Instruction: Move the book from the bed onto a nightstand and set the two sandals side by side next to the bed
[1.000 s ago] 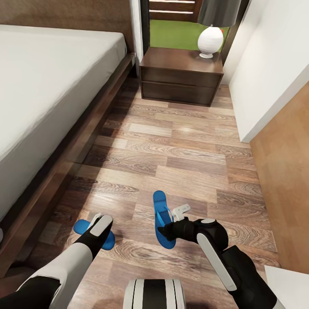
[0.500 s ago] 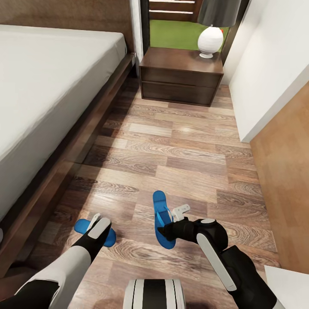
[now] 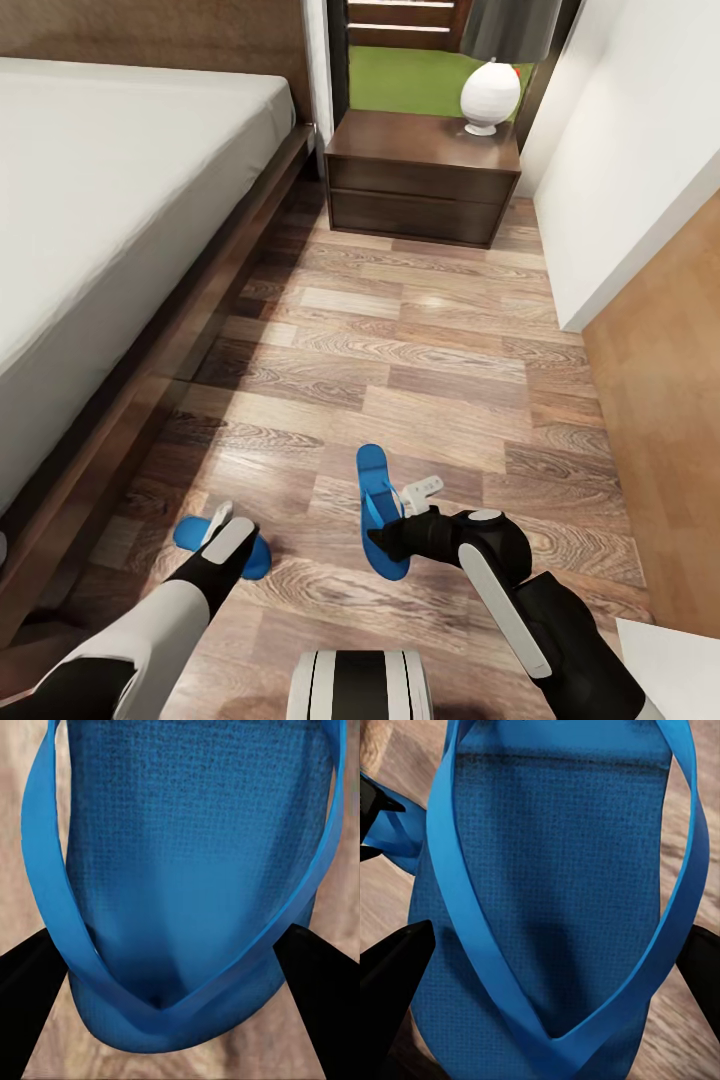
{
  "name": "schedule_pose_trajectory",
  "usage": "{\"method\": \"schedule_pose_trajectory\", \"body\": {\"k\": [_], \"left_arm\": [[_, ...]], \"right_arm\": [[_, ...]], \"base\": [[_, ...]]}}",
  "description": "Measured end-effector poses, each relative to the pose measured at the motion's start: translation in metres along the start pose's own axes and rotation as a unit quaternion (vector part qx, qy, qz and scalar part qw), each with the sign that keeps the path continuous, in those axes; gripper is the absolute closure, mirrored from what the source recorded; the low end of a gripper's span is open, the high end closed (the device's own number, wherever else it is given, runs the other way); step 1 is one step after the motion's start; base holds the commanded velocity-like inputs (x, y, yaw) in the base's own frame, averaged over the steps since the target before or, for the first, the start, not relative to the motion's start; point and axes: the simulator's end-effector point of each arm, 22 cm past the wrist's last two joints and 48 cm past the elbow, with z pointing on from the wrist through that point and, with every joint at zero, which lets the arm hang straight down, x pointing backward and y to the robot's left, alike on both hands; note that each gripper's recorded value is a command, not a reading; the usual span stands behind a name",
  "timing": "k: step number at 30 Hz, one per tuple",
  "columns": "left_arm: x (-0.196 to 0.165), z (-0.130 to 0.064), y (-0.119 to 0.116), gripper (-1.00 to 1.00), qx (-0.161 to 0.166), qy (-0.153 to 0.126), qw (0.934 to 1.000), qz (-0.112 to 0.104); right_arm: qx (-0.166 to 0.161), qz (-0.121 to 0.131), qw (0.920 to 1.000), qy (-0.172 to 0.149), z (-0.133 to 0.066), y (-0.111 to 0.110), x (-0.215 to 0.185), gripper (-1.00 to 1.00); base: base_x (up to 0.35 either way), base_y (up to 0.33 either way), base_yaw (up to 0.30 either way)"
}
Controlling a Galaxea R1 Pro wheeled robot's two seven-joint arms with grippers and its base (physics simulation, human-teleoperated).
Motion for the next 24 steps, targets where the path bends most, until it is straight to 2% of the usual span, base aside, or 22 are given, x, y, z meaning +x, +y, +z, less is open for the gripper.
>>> {"method": "schedule_pose_trajectory", "body": {"k": [5, 6, 24], "left_arm": [[0.002, 0.003, 0.010, 1.00, -0.011, 0.002, 0.9999, 0.004], [0.002, 0.004, 0.011, -1.00, -0.012, 0.002, 0.9999, 0.004], [0.005, 0.002, 0.009, -1.00, -0.012, 0.002, 0.9999, 0.007]], "right_arm": [[0.000, 0.000, 1.0000, 0.000, 0.000, 0.000, 0.000, 1.00], [0.000, 0.000, 1.0000, 0.000, 0.000, 0.000, 0.000, 1.00], [0.000, 0.000, 1.0000, 0.000, 0.000, 0.000, 0.000, 1.00]], "base": [[0.000, 0.000, 0.000], [0.000, 0.000, 0.000], [0.000, 0.000, 0.000]]}}
